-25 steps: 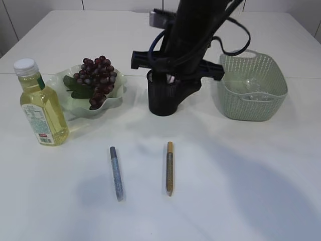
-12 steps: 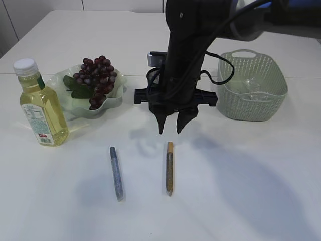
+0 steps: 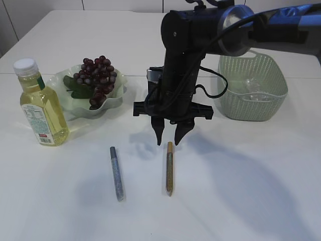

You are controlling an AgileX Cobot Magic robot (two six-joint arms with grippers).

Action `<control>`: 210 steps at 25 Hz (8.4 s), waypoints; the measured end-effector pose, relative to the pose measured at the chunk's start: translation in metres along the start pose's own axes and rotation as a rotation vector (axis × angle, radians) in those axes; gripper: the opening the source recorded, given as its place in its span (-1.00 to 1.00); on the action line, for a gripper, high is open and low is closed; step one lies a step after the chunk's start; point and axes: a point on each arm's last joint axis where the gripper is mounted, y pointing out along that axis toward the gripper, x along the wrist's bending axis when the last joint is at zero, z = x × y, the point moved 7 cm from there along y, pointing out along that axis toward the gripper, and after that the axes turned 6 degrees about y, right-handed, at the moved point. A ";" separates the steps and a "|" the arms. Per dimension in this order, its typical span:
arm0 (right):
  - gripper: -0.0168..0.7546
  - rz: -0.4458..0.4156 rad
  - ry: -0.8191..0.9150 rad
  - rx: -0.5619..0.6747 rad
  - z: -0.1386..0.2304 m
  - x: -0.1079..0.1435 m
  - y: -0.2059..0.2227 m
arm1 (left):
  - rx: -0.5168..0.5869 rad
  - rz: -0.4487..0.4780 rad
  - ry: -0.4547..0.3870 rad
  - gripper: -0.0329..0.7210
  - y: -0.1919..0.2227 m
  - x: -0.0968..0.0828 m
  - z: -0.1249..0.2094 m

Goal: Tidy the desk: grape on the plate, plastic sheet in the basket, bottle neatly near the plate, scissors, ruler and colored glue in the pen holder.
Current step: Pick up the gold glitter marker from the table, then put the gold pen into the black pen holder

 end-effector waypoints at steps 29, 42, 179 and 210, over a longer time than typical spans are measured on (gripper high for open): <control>-0.09 0.068 0.079 0.071 0.000 -0.010 0.048 | 0.000 0.020 -0.007 0.24 0.000 -0.003 0.000; -0.09 0.068 0.089 0.100 0.002 -0.010 0.060 | 0.000 0.022 -0.007 0.24 0.000 -0.004 0.000; -0.70 -0.200 -0.497 -1.375 -0.121 0.021 -0.090 | 0.000 -0.016 0.005 0.24 0.000 0.003 0.000; -0.69 -0.184 -0.487 -1.333 -0.127 0.017 -0.072 | 0.000 -0.022 0.007 0.24 0.000 0.004 0.000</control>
